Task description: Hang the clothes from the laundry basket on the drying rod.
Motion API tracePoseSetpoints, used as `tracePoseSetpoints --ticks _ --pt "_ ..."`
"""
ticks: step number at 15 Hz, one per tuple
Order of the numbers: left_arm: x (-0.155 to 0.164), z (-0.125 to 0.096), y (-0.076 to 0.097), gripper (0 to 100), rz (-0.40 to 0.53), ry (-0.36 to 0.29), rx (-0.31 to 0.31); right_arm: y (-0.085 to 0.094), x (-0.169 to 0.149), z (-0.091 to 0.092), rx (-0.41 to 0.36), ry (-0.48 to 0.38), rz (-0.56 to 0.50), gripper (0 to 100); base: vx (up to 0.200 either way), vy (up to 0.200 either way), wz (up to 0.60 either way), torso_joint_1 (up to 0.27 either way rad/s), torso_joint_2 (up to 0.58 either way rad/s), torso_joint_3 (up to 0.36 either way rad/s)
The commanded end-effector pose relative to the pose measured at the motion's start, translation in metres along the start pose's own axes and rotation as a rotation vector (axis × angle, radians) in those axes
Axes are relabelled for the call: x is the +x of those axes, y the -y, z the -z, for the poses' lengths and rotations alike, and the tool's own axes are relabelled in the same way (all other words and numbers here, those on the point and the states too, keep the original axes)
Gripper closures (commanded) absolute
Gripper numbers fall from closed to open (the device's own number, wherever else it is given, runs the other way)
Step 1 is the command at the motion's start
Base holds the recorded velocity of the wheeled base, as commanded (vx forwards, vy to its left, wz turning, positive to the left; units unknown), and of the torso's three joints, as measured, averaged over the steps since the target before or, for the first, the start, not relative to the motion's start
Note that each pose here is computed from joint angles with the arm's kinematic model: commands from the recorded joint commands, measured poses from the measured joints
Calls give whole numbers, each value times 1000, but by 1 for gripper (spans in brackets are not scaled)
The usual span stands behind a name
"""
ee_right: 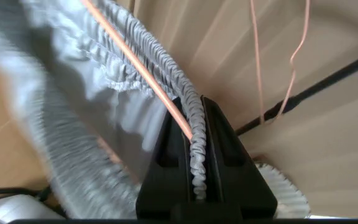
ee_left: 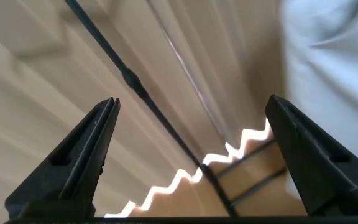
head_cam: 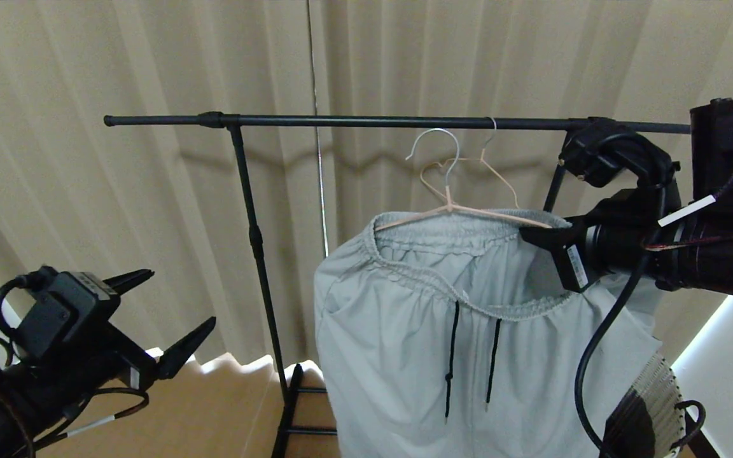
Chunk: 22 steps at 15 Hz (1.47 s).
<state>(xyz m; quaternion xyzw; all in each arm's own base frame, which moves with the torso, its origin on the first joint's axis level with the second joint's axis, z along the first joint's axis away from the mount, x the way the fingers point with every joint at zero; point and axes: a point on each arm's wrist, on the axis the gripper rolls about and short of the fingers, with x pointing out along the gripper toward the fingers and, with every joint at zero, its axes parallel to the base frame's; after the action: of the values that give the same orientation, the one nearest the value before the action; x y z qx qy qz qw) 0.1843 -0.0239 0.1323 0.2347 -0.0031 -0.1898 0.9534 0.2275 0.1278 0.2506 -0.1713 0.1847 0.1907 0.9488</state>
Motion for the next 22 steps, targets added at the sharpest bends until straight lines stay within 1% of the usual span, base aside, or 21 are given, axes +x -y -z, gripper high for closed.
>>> tracePoseSetpoints --ticks 1,2,3,5,8,9,10,13,15,16,18,19,20,21,22 --pt "-22 2 7 0 -23 26 -32 -1 2 2 25 -15 0 100 0 0 0 0 0 0" --pt "-25 -1 7 0 -40 48 -41 -1 2 3 40 -28 2 100 0 0 0 0 0 0" --pt "-29 -7 3 0 -98 88 -83 0 2 6 65 -62 45 100 0 0 0 0 0 0" --pt "-34 -13 1 0 -151 119 -148 1 2 7 87 -76 99 100 0 0 0 0 0 0" --pt "-45 -21 -1 0 -175 180 -217 2 2 6 141 -68 123 100 0 0 0 0 0 0" --pt "-45 -21 -2 0 -176 181 -218 2 2 6 141 -68 123 100 0 0 0 0 0 0" --pt "-50 -24 -2 0 -183 195 -244 3 2 5 148 -64 135 100 0 0 0 0 0 0" --pt "-58 -25 -3 0 -200 195 -241 4 1 4 148 -60 144 100 0 0 0 0 0 0" --pt "-72 -33 -2 0 -217 244 -222 3 3 5 145 -66 144 100 0 0 0 0 0 0" --pt "-78 -35 0 0 -221 255 -218 2 6 6 143 -74 144 100 0 0 0 0 0 0" --pt "-82 -32 3 0 -213 213 -194 2 9 4 144 -73 144 100 0 0 0 0 0 0" --pt "-84 -31 4 0 -203 186 -192 2 11 4 144 -77 144 100 0 0 0 0 0 0" --pt "-84 -30 4 0 -199 176 -195 2 12 4 144 -77 144 100 0 0 0 0 0 0" --pt "-84 -29 5 0 -190 146 -203 2 12 4 144 -79 159 100 0 0 0 0 0 0" --pt "-84 -29 4 0 -186 136 -206 2 12 3 146 -75 164 100 0 0 0 0 0 0"
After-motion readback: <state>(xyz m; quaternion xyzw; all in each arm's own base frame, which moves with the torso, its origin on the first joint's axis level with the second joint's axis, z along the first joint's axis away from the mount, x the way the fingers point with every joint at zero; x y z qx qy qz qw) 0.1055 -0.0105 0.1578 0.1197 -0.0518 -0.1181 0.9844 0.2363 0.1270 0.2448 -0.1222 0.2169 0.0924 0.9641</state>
